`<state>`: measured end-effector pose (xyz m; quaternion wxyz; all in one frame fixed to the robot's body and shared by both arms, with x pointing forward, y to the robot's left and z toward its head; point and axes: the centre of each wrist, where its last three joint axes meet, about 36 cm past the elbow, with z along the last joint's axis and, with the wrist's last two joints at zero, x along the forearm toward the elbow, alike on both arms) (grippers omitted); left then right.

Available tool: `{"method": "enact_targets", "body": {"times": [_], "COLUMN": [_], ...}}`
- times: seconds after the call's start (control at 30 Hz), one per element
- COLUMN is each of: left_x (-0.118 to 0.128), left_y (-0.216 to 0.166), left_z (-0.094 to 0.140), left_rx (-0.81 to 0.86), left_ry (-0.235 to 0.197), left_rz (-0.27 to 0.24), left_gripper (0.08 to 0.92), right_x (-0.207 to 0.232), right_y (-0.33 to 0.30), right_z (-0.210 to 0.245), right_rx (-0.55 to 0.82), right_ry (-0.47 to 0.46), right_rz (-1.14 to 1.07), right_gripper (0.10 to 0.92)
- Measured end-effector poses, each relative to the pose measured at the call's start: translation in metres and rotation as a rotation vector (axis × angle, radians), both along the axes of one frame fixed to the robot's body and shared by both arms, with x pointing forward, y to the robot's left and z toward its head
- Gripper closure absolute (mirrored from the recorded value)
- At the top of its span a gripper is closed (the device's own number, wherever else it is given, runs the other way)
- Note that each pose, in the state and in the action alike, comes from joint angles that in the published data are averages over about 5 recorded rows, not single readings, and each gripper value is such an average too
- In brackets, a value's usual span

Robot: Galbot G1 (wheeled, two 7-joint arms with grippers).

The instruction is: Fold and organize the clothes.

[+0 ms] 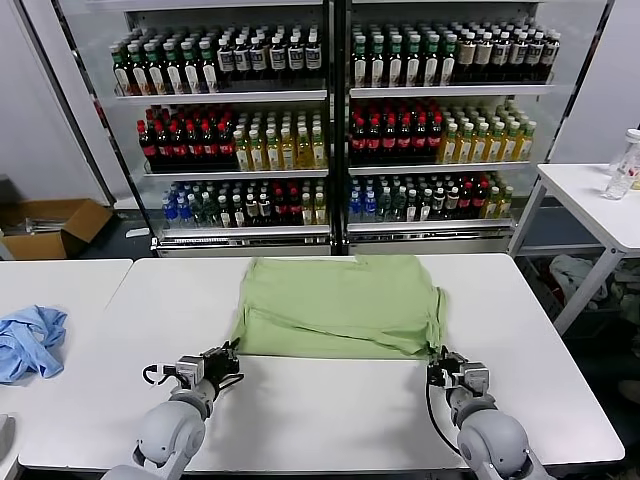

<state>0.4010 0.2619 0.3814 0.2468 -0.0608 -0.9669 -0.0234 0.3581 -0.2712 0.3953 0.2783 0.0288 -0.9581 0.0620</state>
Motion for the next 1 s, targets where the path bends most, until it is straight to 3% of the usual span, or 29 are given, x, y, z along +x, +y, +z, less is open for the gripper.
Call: {"method": "enact_targets", "body": {"times": [0.2,0.37,0.57,0.77,1.0], "left_x": [-0.045,-0.090,-0.121,-0.114,-0.066], "left_y": [0.002,0.002,0.007,0.015,0.024], "left_z": [0.013,0.025,0.049,0.070,0.071], "left_rx": [-0.008,-0.001,0.030,0.057,0.065], "left_ry": [-0.003,0.011,-0.005,-0.059,-0.098], "left_rz": [0.003,0.007,0.008,-0.003,-0.002], "left_gripper": [0.904,0.895,0.750,0.576,0.386], "right_x": [-0.049,-0.077,-0.081,-0.045,0.039], "right_y": [-0.005,-0.007,-0.009,-0.011,-0.003], "right_z": [0.016,0.038,0.070,0.082,0.070], "right_rx": [-0.039,-0.086,-0.103,-0.080,-0.048], "right_ry": [0.017,-0.007,-0.097,-0.164,-0.196], "right_rz": [0.018,0.025,0.028,0.036,0.042], "right_gripper": [0.869,0.747,0.600,0.418,0.225]}}
